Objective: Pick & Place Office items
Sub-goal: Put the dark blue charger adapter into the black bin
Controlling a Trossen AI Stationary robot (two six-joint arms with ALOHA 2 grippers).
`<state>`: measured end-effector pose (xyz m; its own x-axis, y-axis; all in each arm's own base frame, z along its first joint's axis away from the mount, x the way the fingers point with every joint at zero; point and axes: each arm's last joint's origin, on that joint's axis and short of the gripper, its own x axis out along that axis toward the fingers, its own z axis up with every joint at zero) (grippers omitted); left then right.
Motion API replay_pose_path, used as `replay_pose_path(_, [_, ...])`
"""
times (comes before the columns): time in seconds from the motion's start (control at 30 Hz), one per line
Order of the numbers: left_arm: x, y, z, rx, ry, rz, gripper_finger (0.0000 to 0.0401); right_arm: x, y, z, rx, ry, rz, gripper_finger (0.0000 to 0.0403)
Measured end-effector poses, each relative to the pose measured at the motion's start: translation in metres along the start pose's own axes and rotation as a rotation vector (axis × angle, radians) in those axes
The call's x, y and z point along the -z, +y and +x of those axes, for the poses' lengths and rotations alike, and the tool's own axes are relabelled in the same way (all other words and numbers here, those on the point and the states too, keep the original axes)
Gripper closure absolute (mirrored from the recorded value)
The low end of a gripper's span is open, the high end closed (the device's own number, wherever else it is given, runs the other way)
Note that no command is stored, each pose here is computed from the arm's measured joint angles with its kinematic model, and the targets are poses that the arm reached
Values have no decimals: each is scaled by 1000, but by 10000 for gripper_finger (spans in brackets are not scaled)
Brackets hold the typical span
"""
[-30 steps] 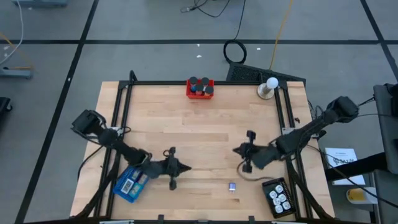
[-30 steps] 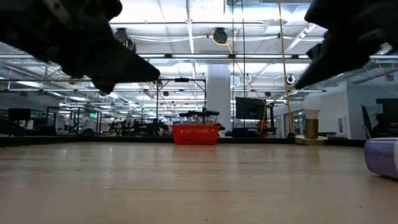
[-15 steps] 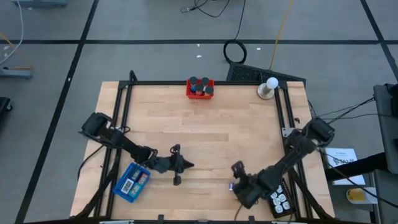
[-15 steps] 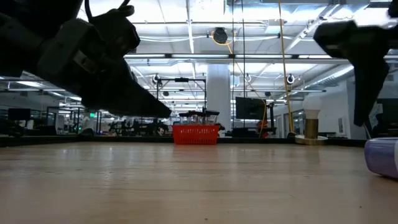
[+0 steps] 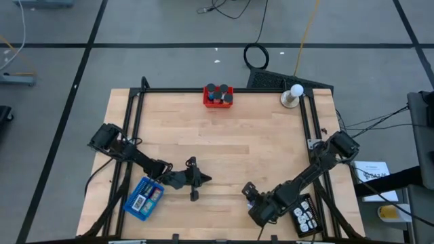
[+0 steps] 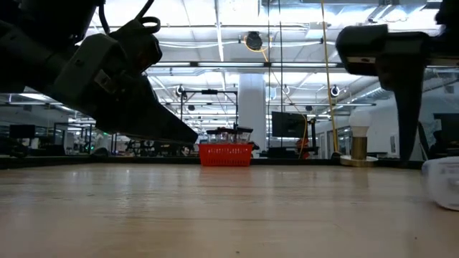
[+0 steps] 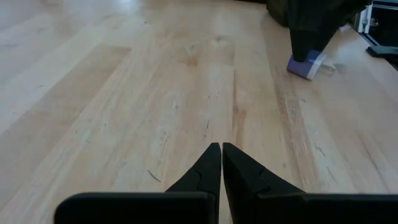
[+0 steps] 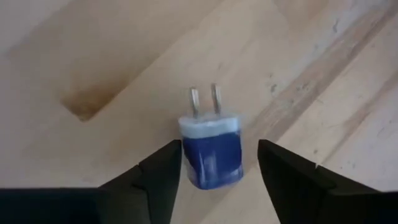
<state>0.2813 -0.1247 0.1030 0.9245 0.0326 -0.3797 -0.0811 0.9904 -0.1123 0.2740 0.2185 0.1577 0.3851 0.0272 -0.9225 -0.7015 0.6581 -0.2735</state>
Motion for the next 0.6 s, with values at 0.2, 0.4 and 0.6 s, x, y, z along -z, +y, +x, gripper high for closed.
replay_pose_path(0.2, [0, 0, 0, 0, 0, -1, 397, -1, -6, 2, -83, -38, 103, 234])
replay_pose_path(0.4, [0, 0, 0, 0, -1, -20, 377, 6, -4, 6, -86, -21, 230, 277])
replay_pose_path(0.6, [-1, -2, -1, -28, -30, -28, 391, 10, -6, 5, 62, -33, 370, 279])
